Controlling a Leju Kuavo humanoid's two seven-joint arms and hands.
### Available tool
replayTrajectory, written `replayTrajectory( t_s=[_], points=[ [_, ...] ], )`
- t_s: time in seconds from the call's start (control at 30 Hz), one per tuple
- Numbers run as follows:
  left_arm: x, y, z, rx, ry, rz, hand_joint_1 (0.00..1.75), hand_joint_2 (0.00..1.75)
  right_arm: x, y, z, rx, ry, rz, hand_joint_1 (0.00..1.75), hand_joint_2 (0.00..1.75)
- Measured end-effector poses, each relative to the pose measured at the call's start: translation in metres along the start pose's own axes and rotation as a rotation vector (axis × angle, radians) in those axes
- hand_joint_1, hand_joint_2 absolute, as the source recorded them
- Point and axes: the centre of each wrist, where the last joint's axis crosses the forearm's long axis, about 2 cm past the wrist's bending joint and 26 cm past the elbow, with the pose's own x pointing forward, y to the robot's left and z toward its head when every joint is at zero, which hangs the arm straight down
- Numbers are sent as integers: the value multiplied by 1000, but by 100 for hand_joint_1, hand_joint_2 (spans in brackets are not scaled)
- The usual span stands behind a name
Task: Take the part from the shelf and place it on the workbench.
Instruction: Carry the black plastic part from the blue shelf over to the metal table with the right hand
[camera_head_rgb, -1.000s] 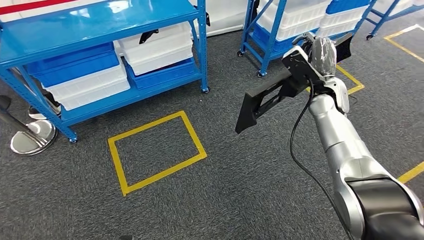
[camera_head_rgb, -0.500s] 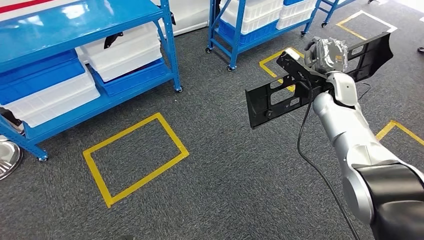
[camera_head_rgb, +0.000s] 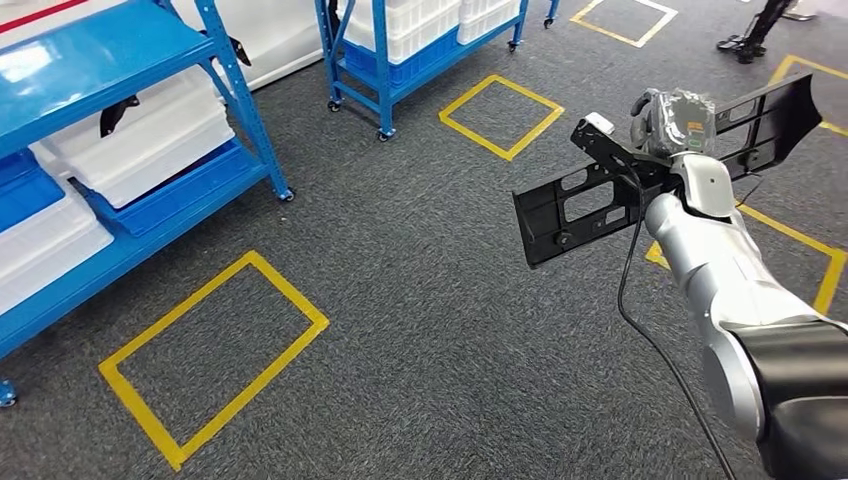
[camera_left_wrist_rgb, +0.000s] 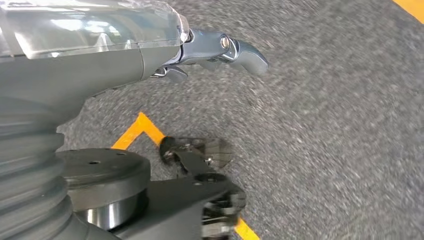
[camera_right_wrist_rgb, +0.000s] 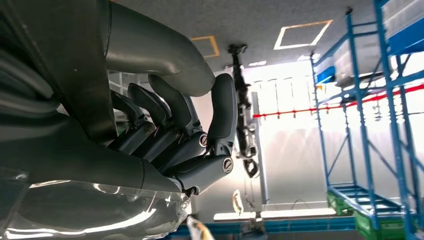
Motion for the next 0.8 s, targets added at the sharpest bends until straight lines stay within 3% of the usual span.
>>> replayTrajectory(
  t_s=[0.23, 0.8],
  points=[
    [2, -1, -1, -6, -8, 1, 0, 175, -8, 6, 7, 11, 3, 39, 175, 175],
    [0, -5, 2, -16, 6, -3, 0, 175, 5, 7, 6, 16, 8, 87, 175, 175]
  ],
)
